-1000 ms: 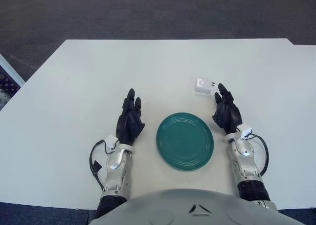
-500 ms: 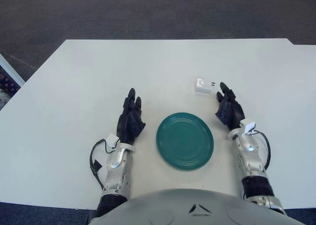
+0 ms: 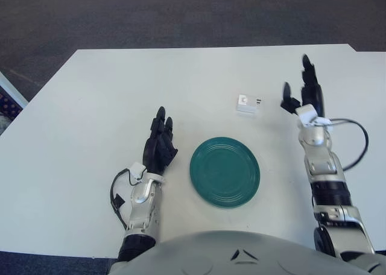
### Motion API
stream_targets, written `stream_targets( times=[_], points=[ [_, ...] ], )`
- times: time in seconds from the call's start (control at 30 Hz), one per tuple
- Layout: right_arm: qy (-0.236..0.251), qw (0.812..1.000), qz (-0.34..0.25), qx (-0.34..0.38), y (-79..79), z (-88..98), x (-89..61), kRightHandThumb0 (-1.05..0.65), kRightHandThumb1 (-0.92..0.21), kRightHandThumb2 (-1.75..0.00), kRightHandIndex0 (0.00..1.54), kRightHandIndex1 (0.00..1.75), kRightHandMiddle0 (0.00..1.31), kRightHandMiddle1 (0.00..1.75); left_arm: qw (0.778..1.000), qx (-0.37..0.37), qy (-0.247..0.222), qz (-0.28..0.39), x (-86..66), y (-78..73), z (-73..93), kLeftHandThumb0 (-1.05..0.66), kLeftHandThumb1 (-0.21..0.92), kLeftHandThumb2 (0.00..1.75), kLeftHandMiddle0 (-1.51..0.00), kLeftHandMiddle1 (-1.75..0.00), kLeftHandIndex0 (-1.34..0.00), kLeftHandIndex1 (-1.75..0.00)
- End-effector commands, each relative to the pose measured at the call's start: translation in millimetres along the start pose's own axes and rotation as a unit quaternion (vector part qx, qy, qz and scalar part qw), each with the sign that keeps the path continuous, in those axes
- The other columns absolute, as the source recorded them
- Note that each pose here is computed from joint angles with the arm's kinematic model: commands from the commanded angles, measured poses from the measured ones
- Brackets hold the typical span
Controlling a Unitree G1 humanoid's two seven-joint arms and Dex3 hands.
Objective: Put the charger into the plate.
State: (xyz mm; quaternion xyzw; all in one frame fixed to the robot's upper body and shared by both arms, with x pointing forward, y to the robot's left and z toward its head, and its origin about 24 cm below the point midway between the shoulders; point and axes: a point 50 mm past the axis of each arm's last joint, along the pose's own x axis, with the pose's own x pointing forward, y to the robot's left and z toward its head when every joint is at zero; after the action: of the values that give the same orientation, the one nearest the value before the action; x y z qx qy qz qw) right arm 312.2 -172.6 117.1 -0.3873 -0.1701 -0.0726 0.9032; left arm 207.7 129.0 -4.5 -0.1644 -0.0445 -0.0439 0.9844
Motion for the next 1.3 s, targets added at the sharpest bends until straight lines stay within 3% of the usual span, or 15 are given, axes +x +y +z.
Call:
stream_targets(
  times=[0.0,0.2,0.5,1.27],
  points=[
    [-0.029,0.992,0.074,-0.100,29.3,10.6,9.4,-1.02,-0.92,-0.66,0.01,0.00,0.00,0.22,0.997,-0.026,0.070,0.031,-24.1,2.2,-30.2,-1.05,0.92,0.89,-0.04,0.00,0.00,-0.05],
    [-0.056,0.967,0.146,-0.200,55.7,9.4,20.9,-1.05,-0.92,-0.68,0.00,0.00,0.00,0.15,0.998,-0.023,0.065,0.007,-24.4,-7.5,-20.8,-1.05,0.92,0.90,-0.03,0.00,0.00,-0.02],
    [-0.043,0.952,0.209,-0.222,72.2,-6.0,29.8,-1.05,-0.92,-0.70,0.00,0.00,0.00,0.10,0.998,-0.029,0.059,0.009,-23.8,-8.9,-17.8,-1.05,0.92,0.90,-0.02,0.00,-0.01,-0.02],
    [-0.009,0.932,0.247,-0.266,88.6,-18.7,31.6,-1.05,-0.92,-0.73,0.00,0.00,0.00,0.11,0.998,-0.045,0.032,0.017,-22.8,-2.4,-22.7,-1.05,0.92,0.86,-0.03,-0.01,-0.06,-0.07]
  ],
)
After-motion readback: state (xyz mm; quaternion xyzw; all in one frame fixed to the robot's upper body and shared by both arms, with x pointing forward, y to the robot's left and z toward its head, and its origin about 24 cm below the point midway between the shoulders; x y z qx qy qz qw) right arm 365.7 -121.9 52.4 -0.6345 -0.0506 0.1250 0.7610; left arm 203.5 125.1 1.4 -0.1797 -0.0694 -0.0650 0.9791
